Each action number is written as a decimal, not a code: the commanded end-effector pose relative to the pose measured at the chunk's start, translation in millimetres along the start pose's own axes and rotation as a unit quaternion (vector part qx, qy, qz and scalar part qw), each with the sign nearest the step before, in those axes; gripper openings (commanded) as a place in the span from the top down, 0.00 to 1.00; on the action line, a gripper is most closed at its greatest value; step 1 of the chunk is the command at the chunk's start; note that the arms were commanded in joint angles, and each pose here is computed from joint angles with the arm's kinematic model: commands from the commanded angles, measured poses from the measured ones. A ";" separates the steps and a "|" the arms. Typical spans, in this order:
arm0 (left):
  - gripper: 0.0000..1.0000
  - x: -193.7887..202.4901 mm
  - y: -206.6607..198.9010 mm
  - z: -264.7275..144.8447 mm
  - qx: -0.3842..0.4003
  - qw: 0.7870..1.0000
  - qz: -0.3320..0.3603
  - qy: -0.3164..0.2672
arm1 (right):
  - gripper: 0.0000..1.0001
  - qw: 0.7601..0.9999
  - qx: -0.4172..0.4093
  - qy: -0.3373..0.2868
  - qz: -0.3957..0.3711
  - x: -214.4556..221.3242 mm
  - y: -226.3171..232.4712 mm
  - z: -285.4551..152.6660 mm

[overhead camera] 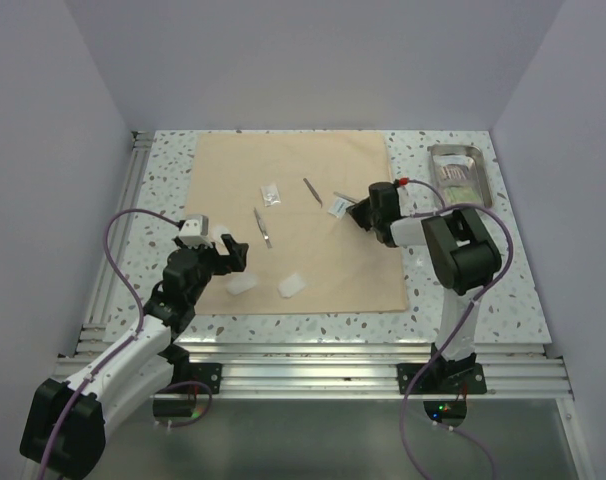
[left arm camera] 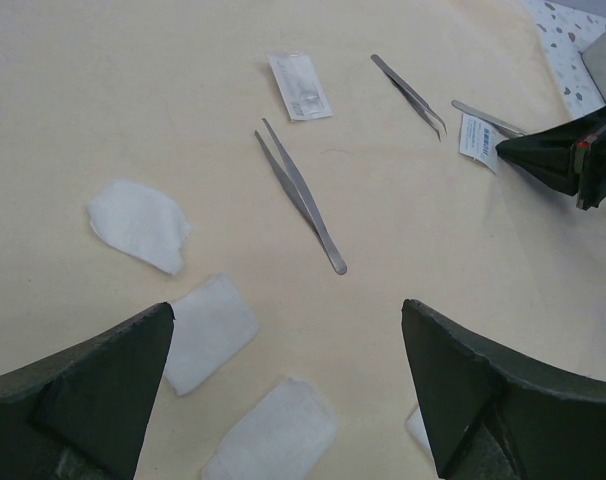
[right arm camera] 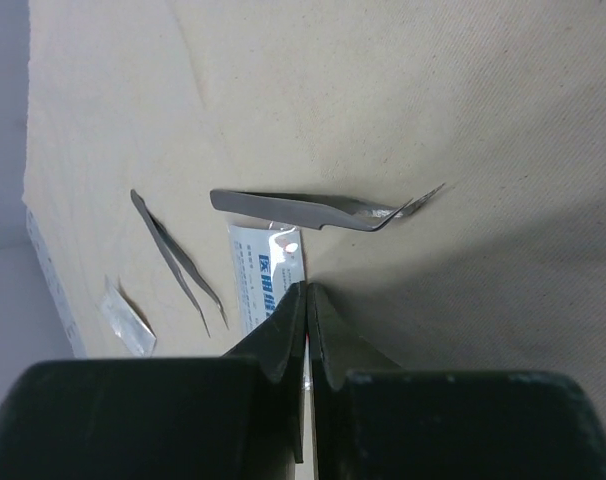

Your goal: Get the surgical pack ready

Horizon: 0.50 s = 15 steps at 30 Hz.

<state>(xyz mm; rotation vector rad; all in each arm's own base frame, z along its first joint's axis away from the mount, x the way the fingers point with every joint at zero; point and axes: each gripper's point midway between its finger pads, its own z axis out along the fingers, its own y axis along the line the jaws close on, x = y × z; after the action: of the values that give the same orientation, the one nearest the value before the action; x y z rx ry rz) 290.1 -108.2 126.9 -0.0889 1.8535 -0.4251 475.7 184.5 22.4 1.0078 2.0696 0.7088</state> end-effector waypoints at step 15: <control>0.02 -5.0 -72.4 46.5 0.104 0.991 0.030 0.077 | 0.89 0.989 -0.038 0.038 -0.137 -8.3 22.6 -76.9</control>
<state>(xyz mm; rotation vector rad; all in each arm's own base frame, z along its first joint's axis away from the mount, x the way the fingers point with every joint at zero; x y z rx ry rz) 309.2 -155.8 109.1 0.0507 2.0063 -0.5013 436.4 183.0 75.2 0.7566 2.0982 0.7710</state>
